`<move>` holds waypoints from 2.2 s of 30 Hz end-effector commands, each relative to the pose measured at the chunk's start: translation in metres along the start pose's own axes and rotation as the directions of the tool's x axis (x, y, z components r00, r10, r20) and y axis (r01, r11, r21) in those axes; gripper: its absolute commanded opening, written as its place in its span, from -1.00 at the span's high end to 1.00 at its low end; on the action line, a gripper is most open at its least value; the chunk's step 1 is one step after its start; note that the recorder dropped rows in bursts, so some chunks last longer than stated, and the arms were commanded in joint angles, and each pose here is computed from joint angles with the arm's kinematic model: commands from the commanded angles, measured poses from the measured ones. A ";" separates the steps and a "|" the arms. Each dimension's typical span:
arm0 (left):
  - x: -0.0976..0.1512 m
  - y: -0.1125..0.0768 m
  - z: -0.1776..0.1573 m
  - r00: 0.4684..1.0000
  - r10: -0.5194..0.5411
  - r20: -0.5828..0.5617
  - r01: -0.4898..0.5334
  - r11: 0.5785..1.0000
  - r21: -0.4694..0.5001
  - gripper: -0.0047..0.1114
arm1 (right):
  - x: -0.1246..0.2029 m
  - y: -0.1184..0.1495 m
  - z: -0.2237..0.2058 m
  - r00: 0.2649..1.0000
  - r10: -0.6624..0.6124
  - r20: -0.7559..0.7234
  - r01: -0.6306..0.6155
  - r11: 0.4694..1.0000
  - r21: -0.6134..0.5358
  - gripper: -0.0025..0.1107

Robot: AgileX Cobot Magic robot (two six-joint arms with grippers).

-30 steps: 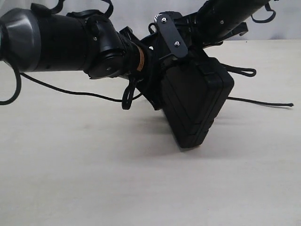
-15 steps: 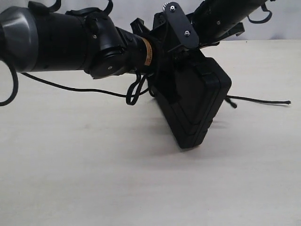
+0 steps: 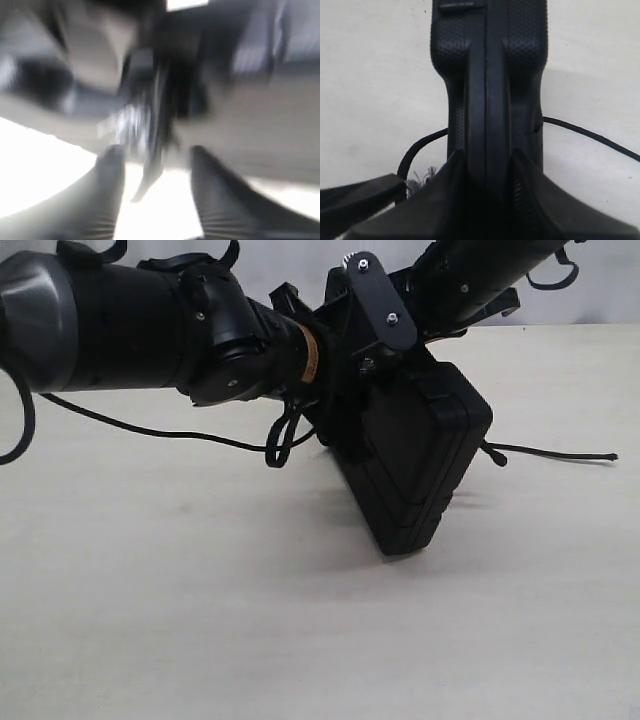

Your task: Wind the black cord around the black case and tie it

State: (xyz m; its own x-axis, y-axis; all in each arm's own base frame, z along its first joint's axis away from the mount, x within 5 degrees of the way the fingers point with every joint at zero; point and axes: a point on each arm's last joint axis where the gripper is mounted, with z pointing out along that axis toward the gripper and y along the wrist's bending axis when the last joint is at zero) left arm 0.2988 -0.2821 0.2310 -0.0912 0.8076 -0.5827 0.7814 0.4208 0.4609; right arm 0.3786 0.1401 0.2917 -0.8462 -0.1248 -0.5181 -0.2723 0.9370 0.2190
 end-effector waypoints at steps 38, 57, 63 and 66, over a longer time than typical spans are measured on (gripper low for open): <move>0.017 0.010 -0.004 0.985 -0.091 -0.145 0.090 0.996 -0.018 0.12 | -0.003 0.003 -0.004 0.999 0.016 0.031 -0.016 1.000 -0.021 0.88; 0.024 0.033 -0.113 0.905 -0.281 0.319 0.315 0.947 -0.062 0.92 | 0.000 0.003 -0.004 1.000 0.016 0.000 -0.016 1.000 -0.021 0.88; 0.061 0.045 -0.154 0.825 -0.364 0.433 0.446 0.889 -0.102 0.92 | 0.001 0.003 -0.004 1.000 0.024 -0.013 -0.024 0.999 -0.025 0.88; 0.078 0.044 -0.163 0.810 -0.369 0.456 0.467 0.876 -0.123 0.92 | 0.001 0.006 -0.004 0.998 0.054 -0.014 -0.055 0.997 -0.059 0.88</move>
State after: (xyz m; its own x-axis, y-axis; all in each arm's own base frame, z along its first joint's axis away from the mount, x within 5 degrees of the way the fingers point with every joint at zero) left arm 0.2327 -0.1443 0.3156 -0.0918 0.3607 -0.9282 0.5833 0.7749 0.2434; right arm 0.3772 0.1410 0.2914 -0.8552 -0.1190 -0.5045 -0.2686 0.9342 0.2348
